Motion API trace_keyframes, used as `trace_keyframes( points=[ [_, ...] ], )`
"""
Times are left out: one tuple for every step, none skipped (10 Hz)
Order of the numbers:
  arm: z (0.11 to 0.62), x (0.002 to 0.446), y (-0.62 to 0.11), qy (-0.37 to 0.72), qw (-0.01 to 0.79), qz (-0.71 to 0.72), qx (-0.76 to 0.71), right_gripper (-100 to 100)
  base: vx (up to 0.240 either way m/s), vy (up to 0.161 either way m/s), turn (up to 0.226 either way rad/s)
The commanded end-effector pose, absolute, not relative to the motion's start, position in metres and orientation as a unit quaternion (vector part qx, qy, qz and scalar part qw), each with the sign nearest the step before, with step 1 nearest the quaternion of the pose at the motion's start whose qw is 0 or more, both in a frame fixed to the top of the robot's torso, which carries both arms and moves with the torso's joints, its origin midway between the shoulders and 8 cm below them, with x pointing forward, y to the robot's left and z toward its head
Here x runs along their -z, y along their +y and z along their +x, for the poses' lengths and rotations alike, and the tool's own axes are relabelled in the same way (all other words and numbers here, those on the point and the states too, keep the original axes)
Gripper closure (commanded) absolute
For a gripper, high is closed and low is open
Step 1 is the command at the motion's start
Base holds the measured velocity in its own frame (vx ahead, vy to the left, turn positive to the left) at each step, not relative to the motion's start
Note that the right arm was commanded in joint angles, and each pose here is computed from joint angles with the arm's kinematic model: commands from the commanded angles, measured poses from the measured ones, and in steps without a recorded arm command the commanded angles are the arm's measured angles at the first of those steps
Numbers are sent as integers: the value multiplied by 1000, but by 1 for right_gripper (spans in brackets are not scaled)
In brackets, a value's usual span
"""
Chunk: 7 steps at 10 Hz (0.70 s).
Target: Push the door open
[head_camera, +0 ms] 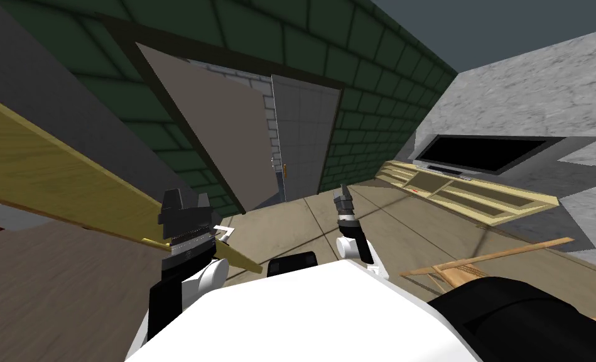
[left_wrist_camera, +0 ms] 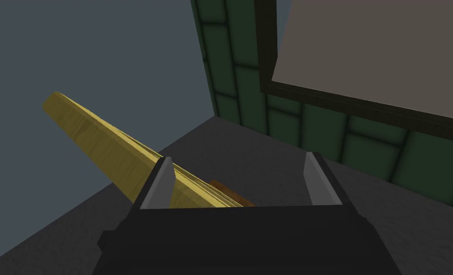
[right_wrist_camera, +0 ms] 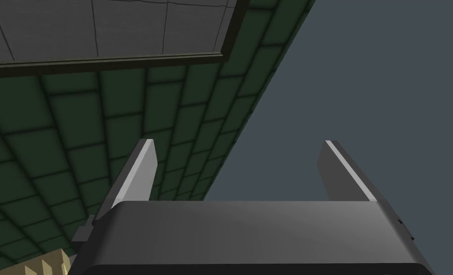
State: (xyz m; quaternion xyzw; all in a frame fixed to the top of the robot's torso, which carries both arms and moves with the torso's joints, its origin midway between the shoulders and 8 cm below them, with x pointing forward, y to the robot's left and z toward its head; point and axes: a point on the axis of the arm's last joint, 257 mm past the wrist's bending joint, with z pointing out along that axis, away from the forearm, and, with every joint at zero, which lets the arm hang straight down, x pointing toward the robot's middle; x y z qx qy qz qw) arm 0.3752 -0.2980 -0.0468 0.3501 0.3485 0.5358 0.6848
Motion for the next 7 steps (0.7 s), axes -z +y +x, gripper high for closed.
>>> trace_keyframes(
  points=[
    [377, 56, -299, 341, 668, 363, -553, -100, 171, -55, 141],
    [378, 60, -300, 338, 662, 368, -559, -100, 169, -49, 110],
    [380, 67, -301, 331, 649, 378, -571, -100, 135, -24, 151],
    [380, 71, -301, 328, 643, 383, -576, -100, 95, -14, 140],
    [382, 78, -302, 321, 631, 393, -587, -100, 131, -23, 138],
    [383, 82, -303, 316, 623, 399, -594, -100, 129, -25, 136],
    [384, 91, -304, 307, 609, 410, -605, -100, 143, -30, 176]
  ],
)
